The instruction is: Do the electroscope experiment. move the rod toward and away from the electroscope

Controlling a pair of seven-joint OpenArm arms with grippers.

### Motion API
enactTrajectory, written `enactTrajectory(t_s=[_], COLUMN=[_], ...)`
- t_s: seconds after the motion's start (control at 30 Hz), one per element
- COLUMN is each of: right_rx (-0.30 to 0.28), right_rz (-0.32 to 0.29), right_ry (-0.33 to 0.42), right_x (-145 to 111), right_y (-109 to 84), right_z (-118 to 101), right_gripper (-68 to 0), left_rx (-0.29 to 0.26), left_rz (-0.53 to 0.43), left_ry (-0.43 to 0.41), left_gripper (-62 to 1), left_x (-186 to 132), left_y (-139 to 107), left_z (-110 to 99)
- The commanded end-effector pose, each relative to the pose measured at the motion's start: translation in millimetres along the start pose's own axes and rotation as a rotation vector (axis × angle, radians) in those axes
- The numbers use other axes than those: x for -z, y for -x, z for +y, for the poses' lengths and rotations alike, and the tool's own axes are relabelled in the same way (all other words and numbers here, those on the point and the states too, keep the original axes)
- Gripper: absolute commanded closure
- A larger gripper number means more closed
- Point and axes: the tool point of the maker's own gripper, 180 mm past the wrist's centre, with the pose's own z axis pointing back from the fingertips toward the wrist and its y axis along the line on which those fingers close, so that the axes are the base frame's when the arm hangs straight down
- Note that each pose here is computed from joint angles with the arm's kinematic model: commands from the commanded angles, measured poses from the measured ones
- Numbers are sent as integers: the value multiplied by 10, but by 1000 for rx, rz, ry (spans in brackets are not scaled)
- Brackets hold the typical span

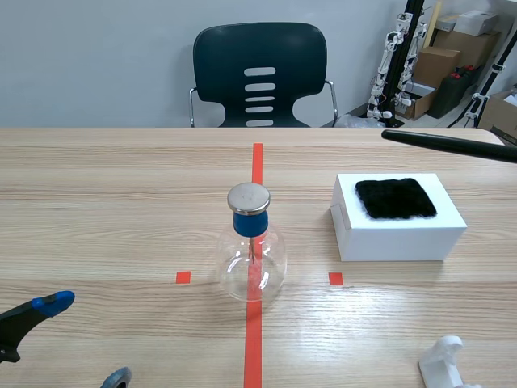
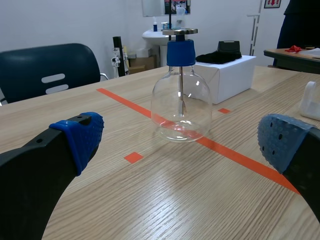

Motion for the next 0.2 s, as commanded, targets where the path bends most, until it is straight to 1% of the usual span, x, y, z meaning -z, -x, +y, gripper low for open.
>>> enactTrajectory(t_s=[0.0, 0.17], right_rx=[-22, -22], right_rz=[-2, -2], right_ry=[35, 35], right_x=[11, 11], right_y=[6, 6], right_z=[-117, -117], right_gripper=[-13, -13], left_rx=[12, 12], left_rz=[-31, -31], left_ry=[0, 0], left_gripper=[-623, -623], left_x=[21, 21], left_y=[-70, -70], left_z=[41, 41])
